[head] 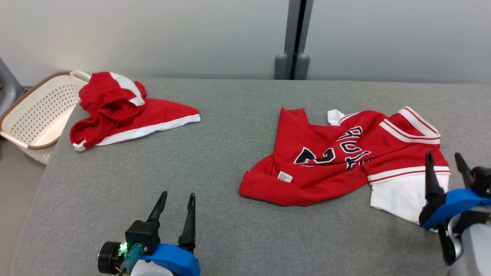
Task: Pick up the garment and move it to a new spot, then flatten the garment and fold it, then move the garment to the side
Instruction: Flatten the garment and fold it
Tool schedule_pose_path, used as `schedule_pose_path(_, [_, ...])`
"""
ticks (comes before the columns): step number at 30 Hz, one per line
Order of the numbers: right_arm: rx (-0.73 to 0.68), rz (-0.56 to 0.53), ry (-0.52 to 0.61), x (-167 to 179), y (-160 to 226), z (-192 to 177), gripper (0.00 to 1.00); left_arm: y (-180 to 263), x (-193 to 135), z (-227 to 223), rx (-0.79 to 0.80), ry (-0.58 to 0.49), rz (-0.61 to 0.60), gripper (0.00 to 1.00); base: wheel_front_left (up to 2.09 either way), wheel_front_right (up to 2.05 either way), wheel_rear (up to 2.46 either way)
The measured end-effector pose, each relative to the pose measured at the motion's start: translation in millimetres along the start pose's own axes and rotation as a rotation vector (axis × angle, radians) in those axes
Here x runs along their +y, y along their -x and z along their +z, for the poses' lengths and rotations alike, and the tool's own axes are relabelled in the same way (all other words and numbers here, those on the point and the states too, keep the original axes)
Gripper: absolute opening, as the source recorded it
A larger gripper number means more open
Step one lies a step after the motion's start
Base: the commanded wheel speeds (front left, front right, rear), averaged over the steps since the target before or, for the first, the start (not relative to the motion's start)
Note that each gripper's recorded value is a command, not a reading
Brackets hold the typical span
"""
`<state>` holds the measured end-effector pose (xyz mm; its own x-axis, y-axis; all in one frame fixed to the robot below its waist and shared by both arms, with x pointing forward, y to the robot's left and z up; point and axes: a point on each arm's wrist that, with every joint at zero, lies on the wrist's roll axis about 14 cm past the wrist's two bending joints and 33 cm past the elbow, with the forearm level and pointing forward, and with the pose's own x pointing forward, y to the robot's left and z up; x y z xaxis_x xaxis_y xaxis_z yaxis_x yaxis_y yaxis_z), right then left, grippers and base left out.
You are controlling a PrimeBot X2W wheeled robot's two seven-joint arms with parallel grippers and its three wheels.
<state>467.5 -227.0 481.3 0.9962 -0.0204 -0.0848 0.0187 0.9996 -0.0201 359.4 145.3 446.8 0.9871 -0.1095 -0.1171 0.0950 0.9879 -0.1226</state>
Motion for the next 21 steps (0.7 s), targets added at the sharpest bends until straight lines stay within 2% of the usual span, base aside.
schedule_pose_path(9, [-0.055, 0.009, -0.078, 14.5, 73.5, -9.5, 1.0, -2.4, -23.3, 7.7, -0.023, -0.011, -0.072, 1.0, 0.0, 0.0, 0.0])
schedule_pose_path(17, [-0.073, 0.073, -0.131, 42.5, 98.1, -5.1, 1.0, -2.2, -29.4, -1.1, 0.007, -0.015, -0.094, 1.0, 0.0, 0.0, 0.0])
schedule_pose_path(21, [-0.07, 0.083, -0.137, 45.6, 100.5, -3.7, 1.0, -6.7, -42.7, -14.1, 0.07, -0.047, -0.156, 1.0, 0.0, 0.0, 0.0])
